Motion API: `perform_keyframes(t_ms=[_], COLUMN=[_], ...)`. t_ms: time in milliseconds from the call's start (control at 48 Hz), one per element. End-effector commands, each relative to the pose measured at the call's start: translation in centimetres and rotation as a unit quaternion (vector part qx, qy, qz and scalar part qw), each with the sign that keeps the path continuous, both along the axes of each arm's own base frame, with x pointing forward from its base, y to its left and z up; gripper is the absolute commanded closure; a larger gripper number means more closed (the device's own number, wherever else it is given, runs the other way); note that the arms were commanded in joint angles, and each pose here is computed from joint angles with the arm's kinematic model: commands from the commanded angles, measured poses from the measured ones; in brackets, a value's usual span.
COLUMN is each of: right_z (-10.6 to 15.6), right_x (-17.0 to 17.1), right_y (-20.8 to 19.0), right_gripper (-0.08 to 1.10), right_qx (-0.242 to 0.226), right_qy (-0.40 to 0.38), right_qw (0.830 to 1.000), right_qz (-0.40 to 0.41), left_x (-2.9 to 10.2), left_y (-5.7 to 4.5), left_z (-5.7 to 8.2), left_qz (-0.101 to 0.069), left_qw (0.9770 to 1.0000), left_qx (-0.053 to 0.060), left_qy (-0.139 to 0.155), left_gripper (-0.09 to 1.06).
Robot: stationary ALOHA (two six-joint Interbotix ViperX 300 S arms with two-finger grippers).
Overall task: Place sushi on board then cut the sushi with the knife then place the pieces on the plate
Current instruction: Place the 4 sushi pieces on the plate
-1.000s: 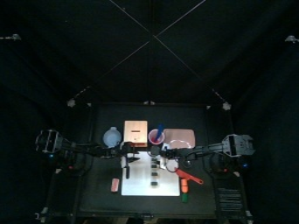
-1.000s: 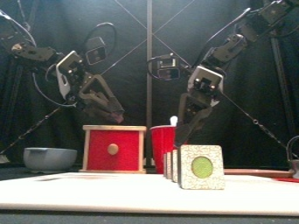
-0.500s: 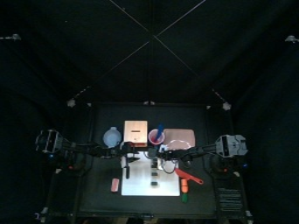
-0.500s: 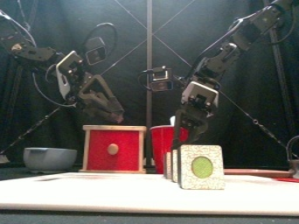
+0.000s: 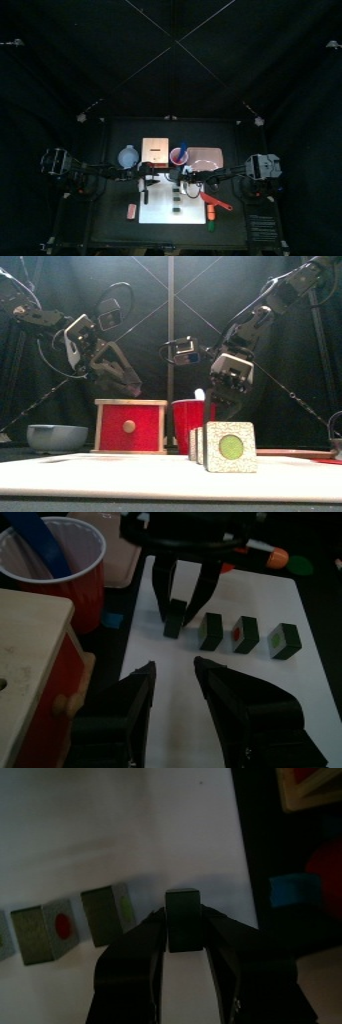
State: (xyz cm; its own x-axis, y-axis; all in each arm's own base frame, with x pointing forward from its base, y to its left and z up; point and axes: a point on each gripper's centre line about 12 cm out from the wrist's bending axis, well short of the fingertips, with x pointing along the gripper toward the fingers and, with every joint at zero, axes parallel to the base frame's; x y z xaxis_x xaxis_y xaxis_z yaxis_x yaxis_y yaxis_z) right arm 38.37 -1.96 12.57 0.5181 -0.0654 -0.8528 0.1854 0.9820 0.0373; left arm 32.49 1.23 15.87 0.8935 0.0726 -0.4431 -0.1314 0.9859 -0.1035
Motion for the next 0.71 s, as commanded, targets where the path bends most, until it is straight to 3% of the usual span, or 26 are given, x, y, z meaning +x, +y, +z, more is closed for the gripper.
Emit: perform_keyframes(t_ms=[21,333,708], right_z=[3.9,6.9,3.5], right_x=[-1.1,-6.5,-8.2], right_y=[-0.7,-4.0,-10.8], right_gripper=[0.43,0.43,0.43], right_qx=[0.003,0.009,0.025], right_qy=[-0.030,-0.024,0.012], right_qw=[0.999,0.996,0.979], right_qz=[-0.019,-0.087,-0.202], left_x=[0.3,0.3,0.3], left_y=[0.1,0.1,0.2], left_z=[0.6,0.5,0.5], left_qz=[0.004,0.004,0.008], left_qw=[0.9999,1.0000,0.9999], left_qx=[-0.002,-0.001,-0.006], left_qy=[-0.011,-0.009,-0.009], left_gripper=[0.21,0.21,0.21])
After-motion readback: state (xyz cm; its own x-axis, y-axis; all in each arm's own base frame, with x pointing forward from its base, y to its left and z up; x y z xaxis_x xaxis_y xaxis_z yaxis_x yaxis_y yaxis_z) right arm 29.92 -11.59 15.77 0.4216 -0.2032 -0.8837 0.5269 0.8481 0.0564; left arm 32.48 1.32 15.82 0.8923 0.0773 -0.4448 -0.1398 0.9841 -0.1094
